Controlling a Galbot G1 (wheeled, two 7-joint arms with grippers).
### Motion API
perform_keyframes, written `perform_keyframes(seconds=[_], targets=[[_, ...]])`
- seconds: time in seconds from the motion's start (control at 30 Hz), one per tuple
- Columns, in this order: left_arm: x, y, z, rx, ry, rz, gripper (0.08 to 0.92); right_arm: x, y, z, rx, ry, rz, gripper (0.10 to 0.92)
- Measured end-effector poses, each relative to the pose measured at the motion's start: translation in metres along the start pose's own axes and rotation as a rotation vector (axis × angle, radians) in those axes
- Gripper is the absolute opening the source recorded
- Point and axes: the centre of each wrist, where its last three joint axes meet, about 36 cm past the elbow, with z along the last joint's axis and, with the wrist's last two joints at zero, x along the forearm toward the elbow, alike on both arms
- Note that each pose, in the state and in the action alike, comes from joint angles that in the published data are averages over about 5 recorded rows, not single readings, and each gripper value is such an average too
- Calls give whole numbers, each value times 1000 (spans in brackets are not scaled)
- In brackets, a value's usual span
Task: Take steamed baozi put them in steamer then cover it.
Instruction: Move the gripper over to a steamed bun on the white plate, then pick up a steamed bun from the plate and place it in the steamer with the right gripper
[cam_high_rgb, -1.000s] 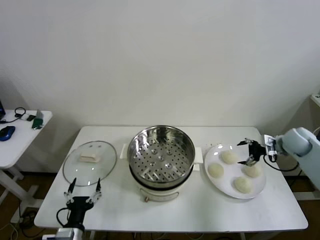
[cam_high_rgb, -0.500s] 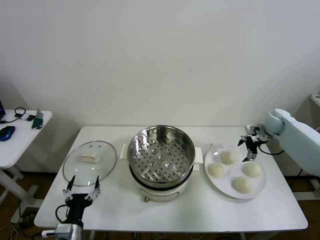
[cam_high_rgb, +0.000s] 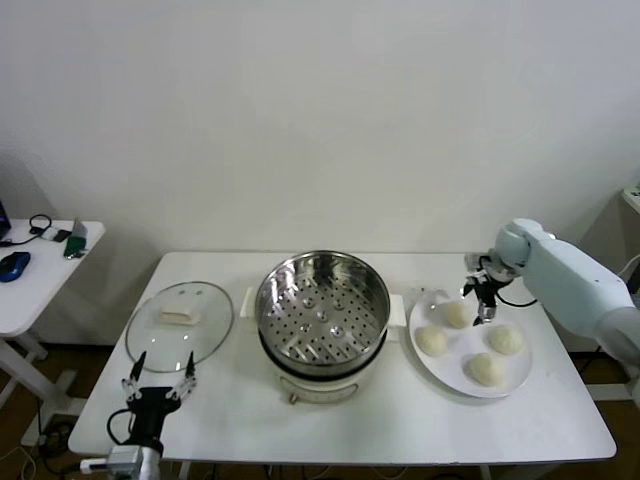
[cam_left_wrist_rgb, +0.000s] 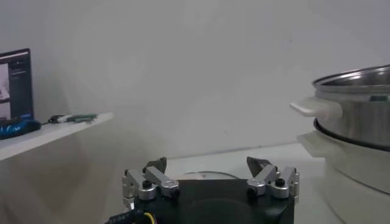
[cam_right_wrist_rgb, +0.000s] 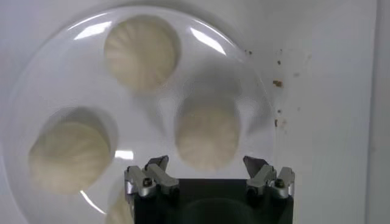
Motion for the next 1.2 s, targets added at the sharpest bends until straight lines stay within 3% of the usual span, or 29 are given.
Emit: perform_keyframes(seconds=[0.4,0.73,1.2], targets=[[3,3,1,-4,7,-10,823,-14,-5,-12,13,7,-13,819],[4,3,2,-3,10,-15,823,-16,-7,-12,18,13,-17,701],[6,5,2,-2,14,-22,823,18,-20,-16,88,6,1,687]])
